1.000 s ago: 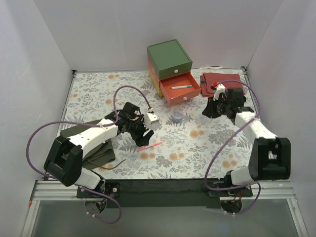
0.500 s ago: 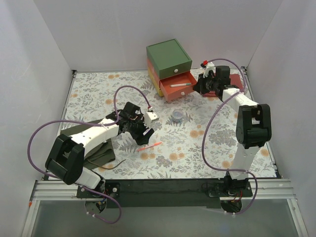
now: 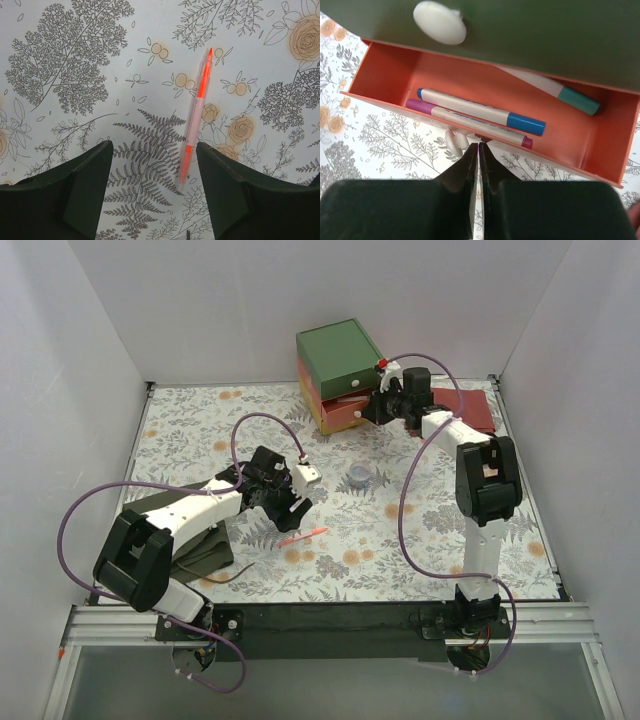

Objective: Sort the stationery into containers
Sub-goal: Close the drawer in the storage box.

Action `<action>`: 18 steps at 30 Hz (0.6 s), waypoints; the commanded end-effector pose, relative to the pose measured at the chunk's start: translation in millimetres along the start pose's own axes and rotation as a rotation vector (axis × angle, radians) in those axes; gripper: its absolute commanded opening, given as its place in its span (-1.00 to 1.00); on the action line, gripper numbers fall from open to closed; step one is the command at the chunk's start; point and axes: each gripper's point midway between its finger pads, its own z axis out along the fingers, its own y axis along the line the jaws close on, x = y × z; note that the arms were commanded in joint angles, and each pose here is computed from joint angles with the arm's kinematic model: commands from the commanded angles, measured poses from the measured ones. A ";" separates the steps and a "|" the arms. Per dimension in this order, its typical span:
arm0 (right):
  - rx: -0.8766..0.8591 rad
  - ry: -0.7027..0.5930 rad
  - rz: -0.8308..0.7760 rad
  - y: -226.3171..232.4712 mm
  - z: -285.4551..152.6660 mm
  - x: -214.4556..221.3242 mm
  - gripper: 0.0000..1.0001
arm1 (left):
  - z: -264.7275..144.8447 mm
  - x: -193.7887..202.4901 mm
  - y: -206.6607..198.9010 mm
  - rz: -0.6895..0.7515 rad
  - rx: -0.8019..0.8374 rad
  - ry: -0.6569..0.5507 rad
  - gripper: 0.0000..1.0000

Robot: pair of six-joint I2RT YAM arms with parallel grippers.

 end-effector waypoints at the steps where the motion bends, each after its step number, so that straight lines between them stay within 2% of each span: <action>1: 0.009 -0.103 -0.026 -0.9 4.0 -42.8 -0.75 | -1.3 -8.1 4.9 0.009 -0.027 -0.022 0.36; 7: -0.009 -0.098 -0.027 8.0 -4.3 -41.2 -0.74 | -0.5 -6.8 5.0 0.008 -0.029 -0.022 0.36; 10: -0.065 -0.102 -0.038 24.4 -14.6 -42.6 -0.49 | 0.2 -5.8 5.1 0.008 -0.030 -0.022 0.36; 11: -0.078 -0.098 -0.045 29.2 -15.4 -41.1 -0.29 | 0.4 -5.6 4.8 0.008 -0.029 -0.022 0.36; 13: -0.106 -0.111 -0.063 43.1 -18.6 -48.5 -0.16 | 1.5 -5.6 4.4 0.008 -0.024 -0.024 0.36; 18: -0.126 -0.130 -0.142 58.1 -16.8 -59.4 -0.15 | 3.6 -9.0 5.6 0.012 -0.023 -0.034 0.36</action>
